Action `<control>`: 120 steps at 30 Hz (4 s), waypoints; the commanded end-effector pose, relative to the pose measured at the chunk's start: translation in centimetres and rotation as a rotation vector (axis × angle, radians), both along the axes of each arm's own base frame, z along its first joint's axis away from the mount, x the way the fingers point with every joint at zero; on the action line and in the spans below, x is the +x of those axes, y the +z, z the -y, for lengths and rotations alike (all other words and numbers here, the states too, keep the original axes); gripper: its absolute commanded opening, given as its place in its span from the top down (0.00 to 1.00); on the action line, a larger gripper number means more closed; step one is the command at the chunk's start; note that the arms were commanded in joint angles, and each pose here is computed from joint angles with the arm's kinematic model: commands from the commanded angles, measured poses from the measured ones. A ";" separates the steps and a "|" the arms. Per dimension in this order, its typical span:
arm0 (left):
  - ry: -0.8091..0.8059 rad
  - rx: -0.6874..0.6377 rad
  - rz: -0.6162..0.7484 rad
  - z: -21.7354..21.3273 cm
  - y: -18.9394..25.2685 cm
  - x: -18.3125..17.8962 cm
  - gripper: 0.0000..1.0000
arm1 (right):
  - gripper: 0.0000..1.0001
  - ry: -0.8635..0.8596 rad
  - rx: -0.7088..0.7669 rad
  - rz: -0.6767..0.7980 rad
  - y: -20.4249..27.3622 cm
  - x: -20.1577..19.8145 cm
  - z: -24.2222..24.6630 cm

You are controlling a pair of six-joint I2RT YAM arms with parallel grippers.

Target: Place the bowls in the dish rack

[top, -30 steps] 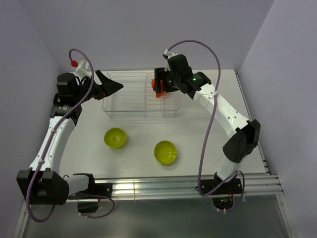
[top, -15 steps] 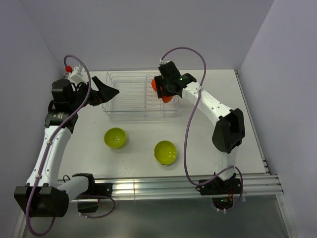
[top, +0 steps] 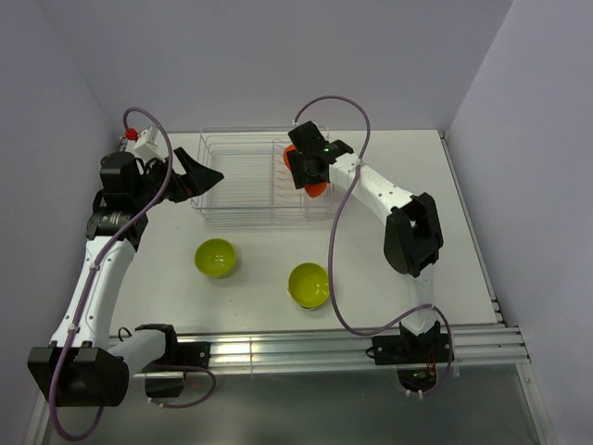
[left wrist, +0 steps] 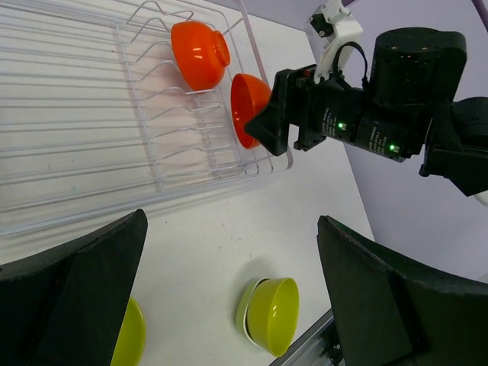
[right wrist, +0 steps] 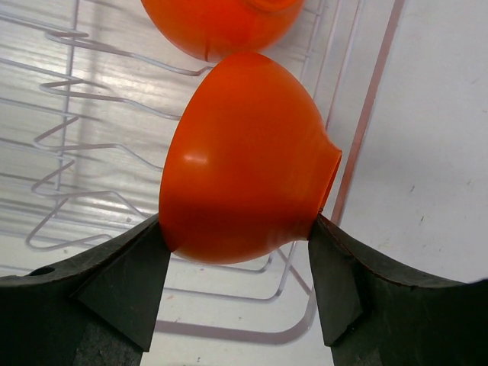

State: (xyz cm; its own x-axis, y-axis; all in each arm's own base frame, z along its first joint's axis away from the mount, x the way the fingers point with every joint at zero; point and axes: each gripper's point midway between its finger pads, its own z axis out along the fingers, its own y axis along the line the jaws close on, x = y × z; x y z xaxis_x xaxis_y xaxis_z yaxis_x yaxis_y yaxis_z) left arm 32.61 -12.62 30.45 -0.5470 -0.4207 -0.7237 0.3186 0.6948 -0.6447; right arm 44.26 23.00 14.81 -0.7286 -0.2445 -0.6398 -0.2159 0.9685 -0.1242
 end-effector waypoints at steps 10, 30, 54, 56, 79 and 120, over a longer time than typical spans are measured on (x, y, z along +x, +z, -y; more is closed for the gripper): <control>-0.010 0.016 0.074 -0.1 1.4 0.2 0.01 | 1.00 -0.011 -0.052 0.075 1.1 2.8 -0.1; -0.026 0.004 0.079 0.1 1.4 0.5 0.00 | 0.80 0.012 -0.086 -0.002 -1.2 2.4 -0.3; -0.050 -0.008 0.073 0.5 1.2 0.5 0.00 | 0.03 0.046 -0.014 -0.015 0.0 1.3 -1.2; -0.051 -0.010 0.072 0.5 1.2 0.5 0.00 | 0.03 0.054 0.006 -0.016 0.4 1.2 -1.5; -0.208 0.145 0.091 0.5 -0.5 -3.2 0.00 | 0.00 0.540 0.477 0.106 16.0 -8.7 -1.5; -0.491 0.235 0.173 1.3 -4.0 -9.7 0.05 | 0.46 0.996 0.072 -0.304 -5.8 -22.1 -2.2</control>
